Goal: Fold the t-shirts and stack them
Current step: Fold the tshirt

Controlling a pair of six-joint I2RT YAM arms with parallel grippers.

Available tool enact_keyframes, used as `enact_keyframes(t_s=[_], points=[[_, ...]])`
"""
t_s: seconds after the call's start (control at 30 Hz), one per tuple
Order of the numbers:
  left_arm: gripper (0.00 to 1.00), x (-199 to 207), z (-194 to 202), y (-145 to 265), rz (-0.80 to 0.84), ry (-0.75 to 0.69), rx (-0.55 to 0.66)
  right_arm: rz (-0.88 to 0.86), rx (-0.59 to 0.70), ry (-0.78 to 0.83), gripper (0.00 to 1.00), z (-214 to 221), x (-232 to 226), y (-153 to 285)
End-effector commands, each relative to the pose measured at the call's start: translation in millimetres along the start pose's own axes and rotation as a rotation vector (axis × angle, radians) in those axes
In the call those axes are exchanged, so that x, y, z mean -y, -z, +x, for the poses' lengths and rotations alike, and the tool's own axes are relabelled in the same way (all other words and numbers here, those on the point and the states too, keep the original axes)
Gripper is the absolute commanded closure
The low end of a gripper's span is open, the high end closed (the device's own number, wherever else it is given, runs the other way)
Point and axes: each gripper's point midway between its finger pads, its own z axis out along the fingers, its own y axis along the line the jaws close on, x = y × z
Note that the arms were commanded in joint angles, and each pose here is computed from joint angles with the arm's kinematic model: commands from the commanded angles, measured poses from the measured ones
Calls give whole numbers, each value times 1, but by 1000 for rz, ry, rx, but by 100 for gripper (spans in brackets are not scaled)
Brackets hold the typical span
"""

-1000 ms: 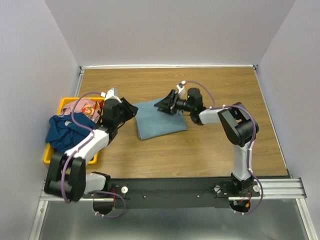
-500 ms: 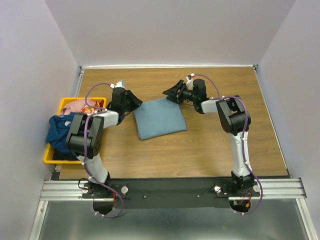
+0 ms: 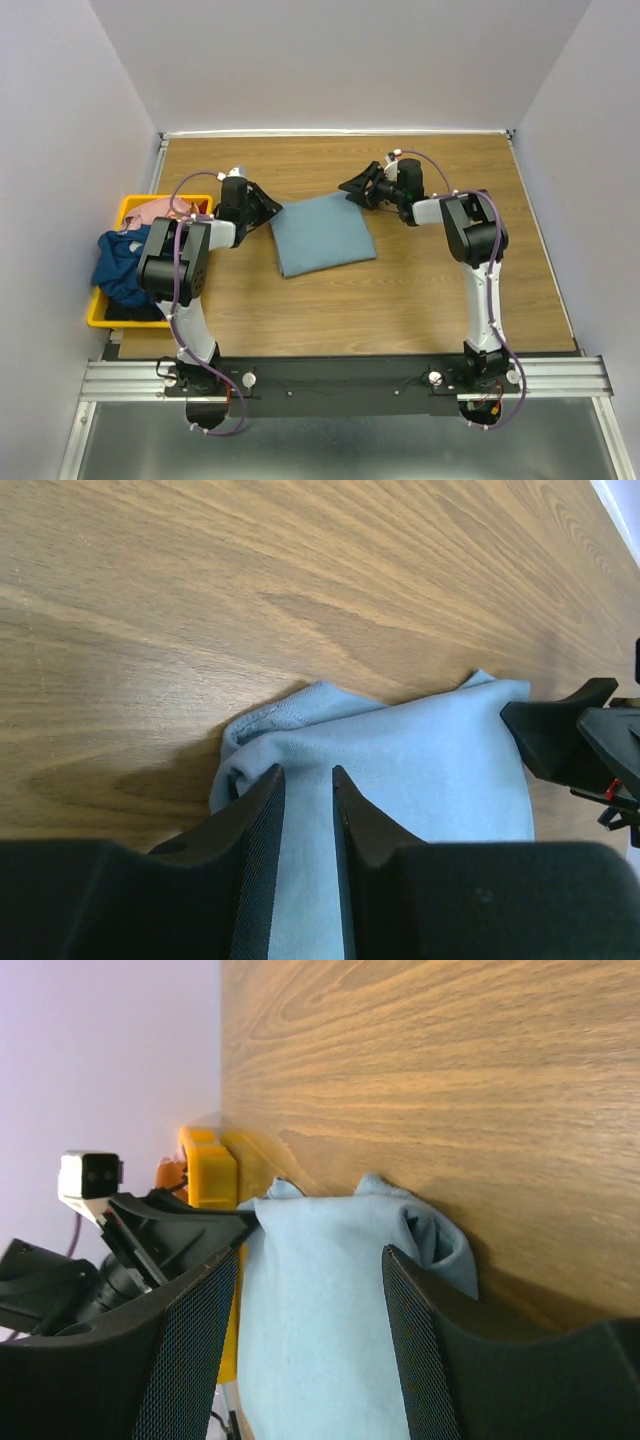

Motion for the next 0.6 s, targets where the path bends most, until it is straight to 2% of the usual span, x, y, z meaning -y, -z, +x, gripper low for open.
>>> enact_keyframes(t_s=[0.0, 0.1, 0.13, 0.17, 0.23, 0.33, 0.37, 0.47, 0.57], points=[[63, 36, -39, 25, 78, -58, 93, 34, 7, 149, 33, -14, -27, 22], [53, 48, -53, 42, 67, -113, 120, 151, -14, 221, 32, -16, -25, 36], [50, 64, -69, 56, 87, -144, 161, 172, 16, 258, 32, -24, -39, 44], [44, 60, -73, 63, 48, -189, 174, 221, 0, 279, 32, -18, -31, 54], [38, 74, -98, 89, 28, -242, 262, 281, 11, 308, 32, -19, -40, 72], [28, 77, -114, 126, -30, -328, 331, 389, -21, 332, 32, -6, -29, 98], [26, 74, -111, 134, -53, -361, 321, 392, -9, 355, 32, -7, -41, 108], [25, 73, -111, 163, -75, -396, 351, 476, -50, 374, 32, 10, -28, 131], [23, 54, -89, 182, -127, -428, 297, 528, -80, 409, 33, 21, -26, 151]])
